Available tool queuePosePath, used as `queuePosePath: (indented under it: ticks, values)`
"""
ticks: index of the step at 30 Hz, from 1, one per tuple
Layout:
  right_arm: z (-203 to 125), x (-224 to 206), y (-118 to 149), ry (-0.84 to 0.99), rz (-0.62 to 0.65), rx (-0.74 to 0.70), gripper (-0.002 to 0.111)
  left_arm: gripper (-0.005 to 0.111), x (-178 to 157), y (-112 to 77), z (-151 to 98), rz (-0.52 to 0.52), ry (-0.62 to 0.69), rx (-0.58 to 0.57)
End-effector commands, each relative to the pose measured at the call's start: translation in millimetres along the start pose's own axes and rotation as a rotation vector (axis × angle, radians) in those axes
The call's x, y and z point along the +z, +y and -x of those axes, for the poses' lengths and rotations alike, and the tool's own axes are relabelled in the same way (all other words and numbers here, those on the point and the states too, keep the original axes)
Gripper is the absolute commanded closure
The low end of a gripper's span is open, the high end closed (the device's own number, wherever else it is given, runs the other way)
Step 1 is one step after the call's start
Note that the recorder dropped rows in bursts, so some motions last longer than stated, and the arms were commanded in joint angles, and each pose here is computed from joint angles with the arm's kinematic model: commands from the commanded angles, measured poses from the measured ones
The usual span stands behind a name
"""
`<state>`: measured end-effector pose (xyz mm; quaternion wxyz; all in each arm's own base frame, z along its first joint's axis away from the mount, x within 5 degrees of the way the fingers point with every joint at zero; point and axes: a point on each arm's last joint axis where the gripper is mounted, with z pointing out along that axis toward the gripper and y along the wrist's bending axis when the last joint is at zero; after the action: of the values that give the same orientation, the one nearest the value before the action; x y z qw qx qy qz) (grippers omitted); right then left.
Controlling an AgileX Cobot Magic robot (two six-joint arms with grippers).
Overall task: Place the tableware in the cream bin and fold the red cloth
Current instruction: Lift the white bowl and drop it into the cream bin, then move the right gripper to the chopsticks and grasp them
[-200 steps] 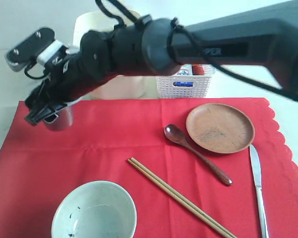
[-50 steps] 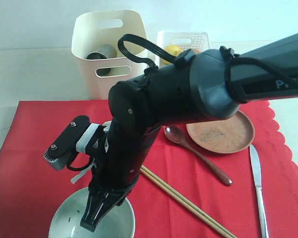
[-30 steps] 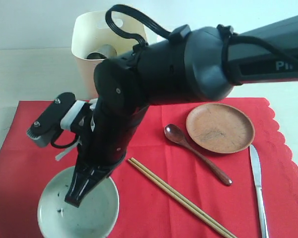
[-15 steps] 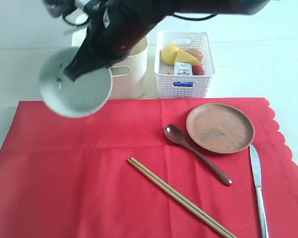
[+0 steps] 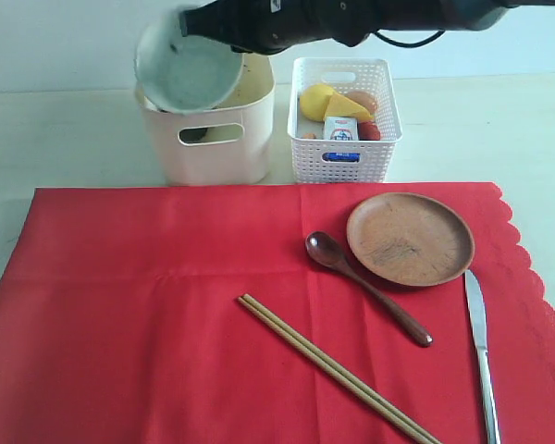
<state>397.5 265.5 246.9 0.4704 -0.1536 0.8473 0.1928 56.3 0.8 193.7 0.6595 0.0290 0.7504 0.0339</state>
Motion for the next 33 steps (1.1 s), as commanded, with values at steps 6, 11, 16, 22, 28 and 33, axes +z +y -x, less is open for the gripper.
queuePosePath:
  ticks: [6,11,16,22,28,33]
  values:
    - [3,-10,-1,0.056,-0.028,-0.080,0.028,0.107,-1,0.2,1,0.003,-0.014,-0.002]
    - [5,-44,-8,0.210,-0.111,-0.208,0.071,0.107,-1,0.2,1,0.003,-0.014,-0.002]
    - [-18,-72,-10,0.196,-0.073,-0.187,0.108,0.107,-1,0.2,1,0.003,-0.014,-0.002]
    - [-55,-120,-14,0.076,-0.003,-0.152,0.108,0.107,-1,0.2,1,0.003,-0.014,-0.002]
    - [-42,-162,-12,-0.047,0.022,-0.150,0.108,0.107,-1,0.2,1,0.003,-0.014,-0.002]
    - [-34,-180,-10,-0.088,0.026,-0.149,0.108,0.107,-1,0.2,1,0.003,-0.014,-0.002]
